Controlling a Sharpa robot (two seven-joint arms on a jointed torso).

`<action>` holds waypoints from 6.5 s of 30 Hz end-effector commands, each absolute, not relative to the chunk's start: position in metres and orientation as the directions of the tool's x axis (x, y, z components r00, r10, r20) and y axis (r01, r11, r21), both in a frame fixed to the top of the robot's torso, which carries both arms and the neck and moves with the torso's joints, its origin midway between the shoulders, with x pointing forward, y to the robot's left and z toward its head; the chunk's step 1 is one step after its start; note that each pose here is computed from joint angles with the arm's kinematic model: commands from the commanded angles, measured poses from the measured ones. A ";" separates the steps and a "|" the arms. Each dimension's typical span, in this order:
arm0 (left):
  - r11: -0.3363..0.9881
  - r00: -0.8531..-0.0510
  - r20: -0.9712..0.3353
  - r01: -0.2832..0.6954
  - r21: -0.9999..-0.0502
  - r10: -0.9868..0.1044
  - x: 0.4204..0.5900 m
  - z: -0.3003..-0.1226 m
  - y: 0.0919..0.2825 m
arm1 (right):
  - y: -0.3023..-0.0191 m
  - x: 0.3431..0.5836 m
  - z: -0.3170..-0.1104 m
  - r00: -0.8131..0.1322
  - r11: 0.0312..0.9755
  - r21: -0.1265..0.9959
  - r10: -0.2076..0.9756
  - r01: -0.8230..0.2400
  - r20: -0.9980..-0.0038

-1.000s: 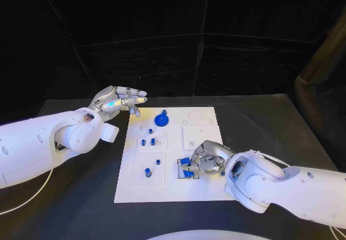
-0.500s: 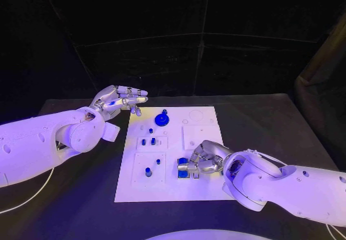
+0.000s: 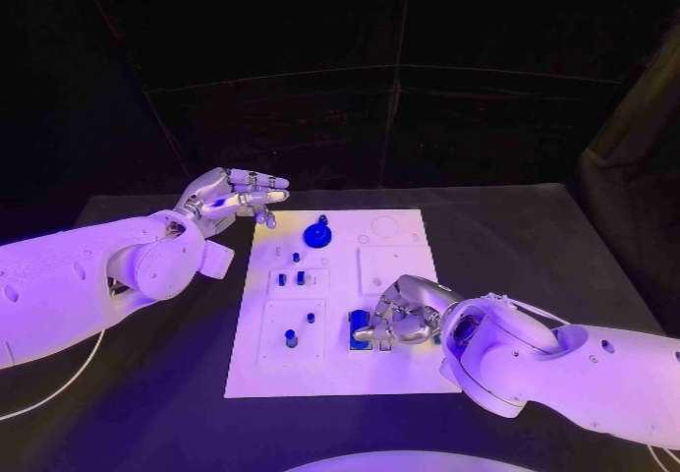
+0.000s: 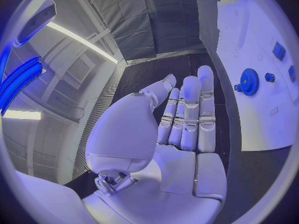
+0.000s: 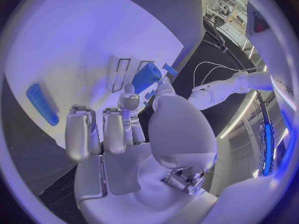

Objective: Assemble the parts on the task board

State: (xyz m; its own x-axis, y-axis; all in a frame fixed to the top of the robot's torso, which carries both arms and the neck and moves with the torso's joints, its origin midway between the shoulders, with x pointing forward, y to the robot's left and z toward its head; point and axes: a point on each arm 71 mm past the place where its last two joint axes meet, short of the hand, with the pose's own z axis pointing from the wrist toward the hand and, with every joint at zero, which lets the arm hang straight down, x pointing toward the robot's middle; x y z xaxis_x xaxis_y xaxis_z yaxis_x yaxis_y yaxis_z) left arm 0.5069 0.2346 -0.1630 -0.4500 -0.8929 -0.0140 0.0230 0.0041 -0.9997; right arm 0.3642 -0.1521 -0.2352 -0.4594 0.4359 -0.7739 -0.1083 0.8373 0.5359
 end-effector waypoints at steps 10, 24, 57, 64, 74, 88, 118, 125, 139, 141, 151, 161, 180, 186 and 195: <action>-0.003 -0.457 -0.007 0.023 -1.000 -0.889 0.506 -0.162 0.235 | -0.151 0.364 -0.235 -0.464 0.861 0.478 0.357 -0.172 -0.811; -0.002 -0.455 -0.007 0.020 -1.000 -0.890 0.506 -0.162 0.237 | -0.153 0.362 -0.235 -0.481 0.853 0.488 0.355 -0.184 -0.802; 0.004 -0.460 -0.010 0.013 -1.000 -0.888 0.506 -0.167 0.236 | -0.251 0.360 -0.223 -0.422 0.959 0.232 0.144 -0.164 -0.895; 0.005 -0.461 -0.009 0.011 -1.000 -0.887 0.505 -0.167 0.236 | -0.250 0.365 -0.225 -0.398 0.968 0.180 0.098 -0.175 -0.912; 0.005 -0.461 -0.009 0.010 -1.000 -0.887 0.505 -0.168 0.236 | -0.239 0.371 -0.228 -0.380 0.966 0.170 0.084 -0.197 -0.921; 0.007 -0.460 -0.010 0.007 -1.000 -0.888 0.505 -0.168 0.236 | -0.225 0.372 -0.241 -0.430 0.961 0.086 -0.037 -0.263 -0.902; 0.009 -0.459 -0.009 0.002 -1.000 -0.888 0.504 -0.169 0.239 | -0.211 0.358 -0.228 -0.422 0.883 0.465 0.397 -0.068 -0.815; 0.009 -0.458 -0.009 0.002 -1.000 -0.889 0.504 -0.169 0.239 | -0.205 0.357 -0.230 -0.453 0.866 0.499 0.431 -0.037 -0.781; 0.009 -0.459 -0.009 0.002 -1.000 -0.888 0.503 -0.168 0.239 | -0.189 0.362 -0.237 -0.496 0.859 0.513 0.442 -0.007 -0.747; 0.009 -0.459 -0.008 0.001 -1.000 -0.888 0.503 -0.168 0.239 | -0.187 0.363 -0.238 -0.496 0.857 0.515 0.445 -0.005 -0.745; 0.009 -0.462 -0.007 0.000 -1.000 -0.887 0.503 -0.169 0.238 | -0.177 0.366 -0.241 -0.516 0.860 0.511 0.432 -0.011 -0.739; 0.008 -0.463 -0.007 -0.001 -1.000 -0.886 0.503 -0.169 0.238 | -0.170 0.367 -0.241 -0.507 0.861 0.508 0.423 -0.034 -0.751; 0.009 -0.458 -0.009 0.003 -1.000 -0.889 0.503 -0.168 0.239 | -0.170 0.369 -0.242 -0.507 0.881 0.469 0.376 -0.065 -0.776; 0.009 -0.458 -0.009 0.003 -1.000 -0.889 0.503 -0.168 0.239 | -0.172 0.366 -0.240 -0.510 0.879 0.469 0.368 -0.082 -0.778; 0.010 -0.456 -0.010 0.002 -1.000 -0.890 0.504 -0.168 0.241 | -0.176 0.360 -0.239 -0.542 0.877 0.466 0.337 -0.117 -0.770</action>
